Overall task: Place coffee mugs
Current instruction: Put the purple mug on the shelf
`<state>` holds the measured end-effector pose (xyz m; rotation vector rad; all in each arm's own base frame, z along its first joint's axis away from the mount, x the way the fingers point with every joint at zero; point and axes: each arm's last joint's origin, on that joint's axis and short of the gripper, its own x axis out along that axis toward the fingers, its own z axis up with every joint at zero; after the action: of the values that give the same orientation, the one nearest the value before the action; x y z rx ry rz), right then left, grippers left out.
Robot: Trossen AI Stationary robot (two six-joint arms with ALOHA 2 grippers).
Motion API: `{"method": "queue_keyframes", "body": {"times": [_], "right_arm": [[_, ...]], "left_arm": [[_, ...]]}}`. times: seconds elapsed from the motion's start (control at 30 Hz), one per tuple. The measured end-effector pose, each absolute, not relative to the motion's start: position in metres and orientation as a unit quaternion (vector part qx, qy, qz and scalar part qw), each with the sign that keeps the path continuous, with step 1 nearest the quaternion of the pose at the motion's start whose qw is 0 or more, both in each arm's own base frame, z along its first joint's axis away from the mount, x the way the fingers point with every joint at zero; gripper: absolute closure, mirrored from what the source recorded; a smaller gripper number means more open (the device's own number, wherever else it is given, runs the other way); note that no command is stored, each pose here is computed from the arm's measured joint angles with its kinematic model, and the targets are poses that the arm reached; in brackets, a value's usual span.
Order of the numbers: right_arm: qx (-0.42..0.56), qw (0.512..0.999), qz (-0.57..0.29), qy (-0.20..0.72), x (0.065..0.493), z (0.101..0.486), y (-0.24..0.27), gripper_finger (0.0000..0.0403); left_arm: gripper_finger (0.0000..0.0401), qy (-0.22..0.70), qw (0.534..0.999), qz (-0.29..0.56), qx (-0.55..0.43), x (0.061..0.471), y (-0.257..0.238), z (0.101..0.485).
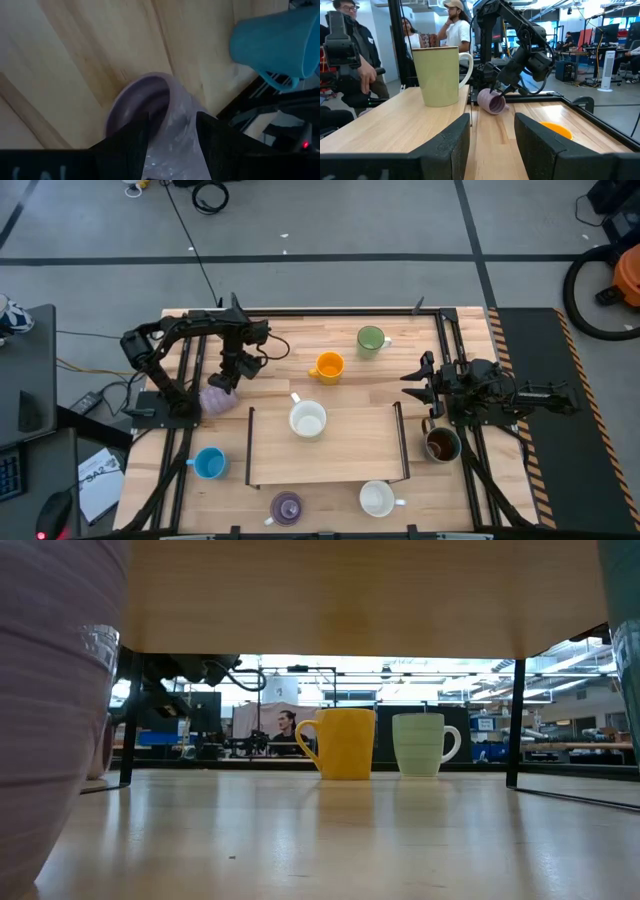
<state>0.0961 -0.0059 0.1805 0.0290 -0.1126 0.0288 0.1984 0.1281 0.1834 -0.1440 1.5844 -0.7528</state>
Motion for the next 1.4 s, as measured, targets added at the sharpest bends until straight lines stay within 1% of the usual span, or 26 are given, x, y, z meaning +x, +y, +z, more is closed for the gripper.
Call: {"method": "queue_keyframes", "body": {"times": [0.37,0.6,1.0,1.4], "right_arm": [[0.015,0.998,0.014,-0.056,0.096,0.181,-0.006,0.0242],[0.015,0.998,0.014,-0.056,0.096,0.18,-0.006,0.0242],[0.015,0.998,0.015,-0.056,0.096,0.181,-0.006,0.0242],[0.015,0.998,0.015,-0.056,0.096,0.18,-0.006,0.0242]], "left_arm": [[0.0229,0.724,0.603,-0.325,-0.081,0.193,0.126,0.187],[0.0229,0.761,0.557,-0.314,-0.107,0.186,0.123,0.191],[0.0229,0.792,0.544,-0.204,-0.185,0.187,0.123,0.19],[0.0229,0.793,0.544,-0.205,-0.18,0.188,0.121,0.19]]}}
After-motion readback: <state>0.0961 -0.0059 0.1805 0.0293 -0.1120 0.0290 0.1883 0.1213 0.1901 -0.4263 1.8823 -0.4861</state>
